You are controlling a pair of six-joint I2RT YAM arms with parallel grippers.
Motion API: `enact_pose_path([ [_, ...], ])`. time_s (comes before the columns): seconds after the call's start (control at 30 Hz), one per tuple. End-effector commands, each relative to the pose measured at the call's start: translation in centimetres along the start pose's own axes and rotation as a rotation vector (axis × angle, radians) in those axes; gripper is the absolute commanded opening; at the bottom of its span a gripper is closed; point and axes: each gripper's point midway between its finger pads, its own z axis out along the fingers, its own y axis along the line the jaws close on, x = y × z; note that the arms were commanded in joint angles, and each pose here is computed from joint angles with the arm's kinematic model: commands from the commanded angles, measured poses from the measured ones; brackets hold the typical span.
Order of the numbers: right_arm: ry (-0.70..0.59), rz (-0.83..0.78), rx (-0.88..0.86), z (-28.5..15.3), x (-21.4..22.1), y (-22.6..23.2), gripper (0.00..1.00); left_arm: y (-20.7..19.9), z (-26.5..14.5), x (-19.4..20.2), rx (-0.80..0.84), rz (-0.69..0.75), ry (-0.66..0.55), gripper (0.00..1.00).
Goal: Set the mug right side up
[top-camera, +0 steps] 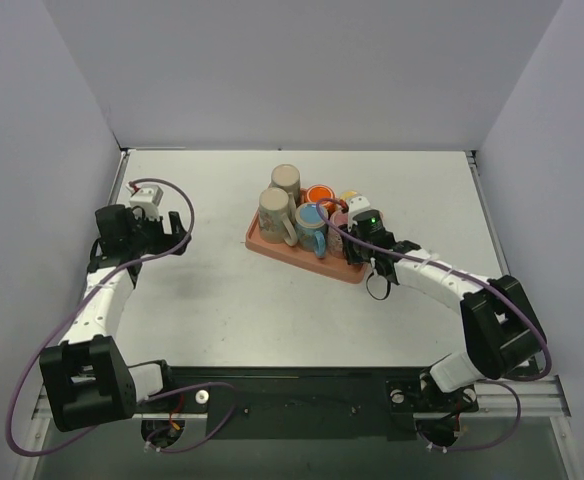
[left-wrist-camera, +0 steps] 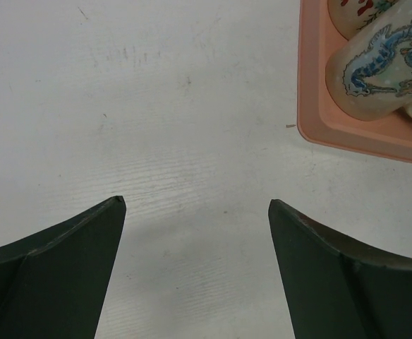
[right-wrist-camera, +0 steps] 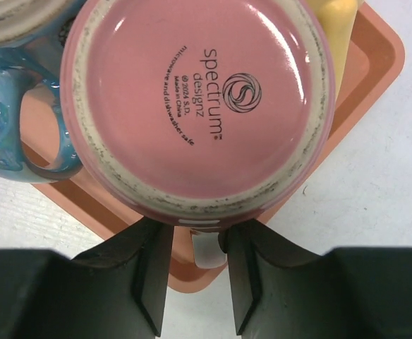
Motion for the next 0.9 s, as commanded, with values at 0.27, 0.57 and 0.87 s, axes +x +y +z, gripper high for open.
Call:
enact_pose_path([
  [0.27, 0.099, 0.055, 0.042, 0.5, 0.5, -0.2, 0.00, -3.3, -1.6, -2.6, 0.180, 0.082, -0.020, 0.90],
  [0.57, -0.059, 0.186, 0.039, -5.7, -3.8, -1.0, 0.00, -7.3, -3.1, -2.2, 0.348, 0.198, 0.034, 0.85],
  [0.87, -0.205, 0.374, -0.067, -10.7, -7.0, -0.3, 0.00, -13.5, -3.3, -4.2, 0.408, 0.438, 0.024, 0.83],
])
